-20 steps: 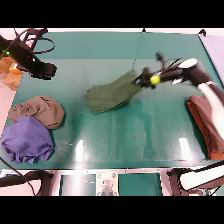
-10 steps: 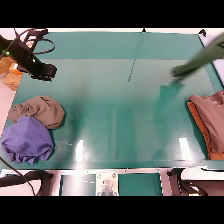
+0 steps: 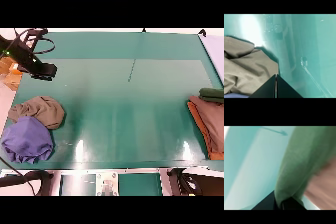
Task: Fold the shirts.
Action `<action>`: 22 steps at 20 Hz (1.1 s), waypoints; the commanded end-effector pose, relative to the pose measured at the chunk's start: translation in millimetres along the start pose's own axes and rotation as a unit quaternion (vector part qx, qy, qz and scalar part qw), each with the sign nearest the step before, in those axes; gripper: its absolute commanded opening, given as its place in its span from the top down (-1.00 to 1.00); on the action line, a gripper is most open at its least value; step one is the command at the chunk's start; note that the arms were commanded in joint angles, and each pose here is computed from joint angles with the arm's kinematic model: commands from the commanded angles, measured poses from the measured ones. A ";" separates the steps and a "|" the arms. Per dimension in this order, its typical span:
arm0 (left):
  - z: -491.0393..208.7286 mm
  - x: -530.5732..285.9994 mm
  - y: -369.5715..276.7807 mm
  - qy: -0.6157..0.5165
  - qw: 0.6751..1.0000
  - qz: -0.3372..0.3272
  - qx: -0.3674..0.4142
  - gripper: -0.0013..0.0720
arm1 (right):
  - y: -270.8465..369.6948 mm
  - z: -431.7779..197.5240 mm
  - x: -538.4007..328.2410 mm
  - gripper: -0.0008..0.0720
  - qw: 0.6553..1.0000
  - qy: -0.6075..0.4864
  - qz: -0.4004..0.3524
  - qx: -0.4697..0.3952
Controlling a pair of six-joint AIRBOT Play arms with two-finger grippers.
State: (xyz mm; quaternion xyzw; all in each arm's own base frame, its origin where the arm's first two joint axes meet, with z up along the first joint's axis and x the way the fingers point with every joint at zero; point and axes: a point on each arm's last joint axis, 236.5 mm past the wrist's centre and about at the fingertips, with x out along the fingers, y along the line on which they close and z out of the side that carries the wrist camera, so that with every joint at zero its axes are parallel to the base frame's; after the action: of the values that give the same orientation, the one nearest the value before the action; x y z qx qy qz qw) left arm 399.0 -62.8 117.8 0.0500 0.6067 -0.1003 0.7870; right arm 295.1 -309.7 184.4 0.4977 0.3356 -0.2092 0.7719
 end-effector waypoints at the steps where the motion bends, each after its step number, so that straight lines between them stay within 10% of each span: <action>1: 0.4 -0.1 -0.5 -0.001 1.000 -0.002 -0.001 0.87 | -63.1 -22.8 -29.8 0.93 0.990 0.013 -0.130 0.058; 10: -3.2 6.7 -4.0 0.007 1.000 -0.010 -0.001 0.87 | -208.4 -141.8 -15.3 0.93 0.911 0.166 -0.349 0.144; 11: -4.0 9.5 -3.8 0.009 1.000 -0.010 -0.001 0.87 | -223.3 -155.4 -13.4 0.70 0.899 0.183 -0.369 0.148; 13: -3.7 13.4 -3.5 0.009 1.000 -0.010 -0.002 0.87 | -237.0 -174.3 -3.4 -0.52 0.890 0.204 -0.376 0.157; 15: -3.7 12.7 -3.5 0.008 1.000 -0.010 0.000 0.87 | -224.7 -174.0 8.4 -0.55 0.898 0.206 -0.353 0.165; 17: -3.9 12.3 -3.7 0.008 1.000 -0.010 0.004 0.87 | -178.0 -156.6 34.3 -0.13 0.932 0.192 -0.277 0.137; 18: -3.9 12.2 -4.4 0.008 1.000 -0.012 0.004 0.87 | -137.8 -144.3 51.8 0.92 0.955 0.183 -0.215 0.088; 22: -11.0 0.4 -17.0 0.006 0.999 -0.035 0.008 0.88 | 19.5 -143.5 91.9 0.93 0.986 0.130 -0.053 -0.096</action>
State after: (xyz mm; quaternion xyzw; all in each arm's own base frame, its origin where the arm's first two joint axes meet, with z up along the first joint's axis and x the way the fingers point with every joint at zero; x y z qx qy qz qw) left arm 393.2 -70.1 109.5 0.0437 0.6119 -0.1165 0.7811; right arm 243.4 -219.5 43.1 0.4650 0.5363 -0.2630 0.6534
